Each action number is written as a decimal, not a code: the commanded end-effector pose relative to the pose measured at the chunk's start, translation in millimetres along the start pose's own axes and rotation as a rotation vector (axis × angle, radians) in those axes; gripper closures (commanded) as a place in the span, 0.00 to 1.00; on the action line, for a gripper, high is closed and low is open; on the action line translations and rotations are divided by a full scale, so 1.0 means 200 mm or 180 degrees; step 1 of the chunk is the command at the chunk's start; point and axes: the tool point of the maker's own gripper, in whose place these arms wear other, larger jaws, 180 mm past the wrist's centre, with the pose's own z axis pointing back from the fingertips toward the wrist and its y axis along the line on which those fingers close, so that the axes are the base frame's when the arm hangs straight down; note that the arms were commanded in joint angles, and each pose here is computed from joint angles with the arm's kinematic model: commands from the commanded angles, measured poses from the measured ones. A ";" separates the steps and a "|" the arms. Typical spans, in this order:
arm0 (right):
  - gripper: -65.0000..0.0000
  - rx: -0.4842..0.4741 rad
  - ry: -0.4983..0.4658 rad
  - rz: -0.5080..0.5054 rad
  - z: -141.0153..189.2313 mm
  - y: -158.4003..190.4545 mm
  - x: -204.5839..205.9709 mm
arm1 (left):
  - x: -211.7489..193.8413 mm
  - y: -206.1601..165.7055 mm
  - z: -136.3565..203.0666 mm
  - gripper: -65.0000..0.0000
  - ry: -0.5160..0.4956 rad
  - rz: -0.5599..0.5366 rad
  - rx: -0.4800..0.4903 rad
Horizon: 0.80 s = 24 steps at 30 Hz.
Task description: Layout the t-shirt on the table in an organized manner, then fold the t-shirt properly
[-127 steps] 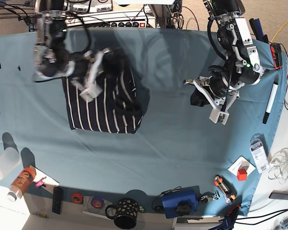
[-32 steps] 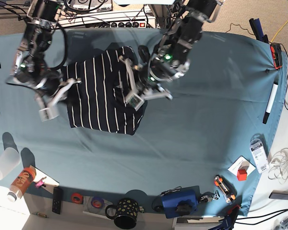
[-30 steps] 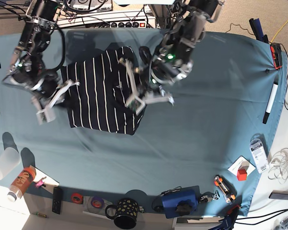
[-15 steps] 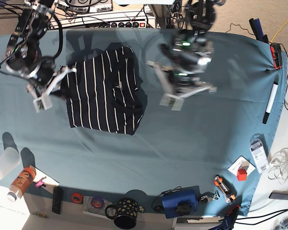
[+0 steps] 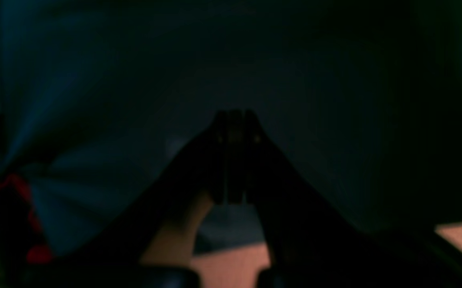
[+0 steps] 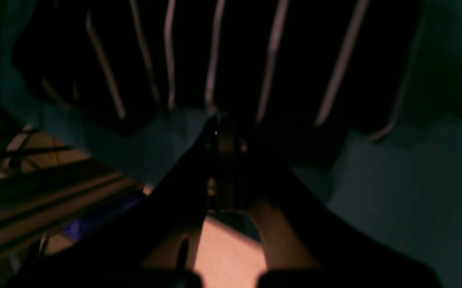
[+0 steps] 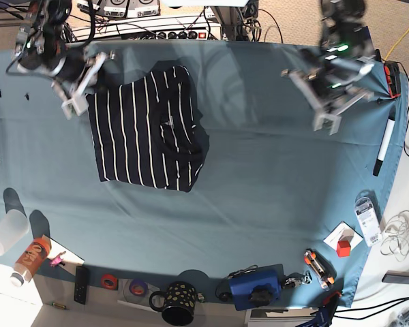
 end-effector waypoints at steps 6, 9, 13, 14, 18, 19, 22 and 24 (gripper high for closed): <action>1.00 0.0046 0.0261 0.0268 0.14 0.16 -0.13 | -0.21 0.08 0.13 1.00 0.0263 0.0048 -0.0079; 1.00 0.0094 0.0546 0.0301 0.19 0.23 -0.26 | -0.38 0.12 0.19 1.00 0.0522 0.0039 -0.0068; 1.00 0.0183 0.0822 0.0184 0.24 0.29 -0.43 | -0.58 0.15 0.28 1.00 0.0810 0.0020 -0.0027; 1.00 0.0211 0.0899 0.0165 0.26 0.31 -0.47 | -0.62 0.15 0.30 1.00 0.0863 0.0029 -0.0035; 1.00 0.0262 0.1274 0.0102 0.33 0.36 -0.65 | -0.78 0.09 0.38 1.00 0.1130 0.0107 -0.0188; 1.00 0.0239 0.1379 0.0099 0.35 0.36 -0.70 | -0.81 0.07 0.40 1.00 0.1193 0.0131 -0.0225; 1.00 0.0193 0.1656 0.0068 0.38 0.35 -0.83 | -0.94 0.05 0.43 1.00 0.1407 0.0187 -0.0321; 1.00 0.0247 0.1840 0.0045 0.36 0.36 -0.93 | -1.03 0.04 0.42 1.00 0.1516 0.0239 -0.0367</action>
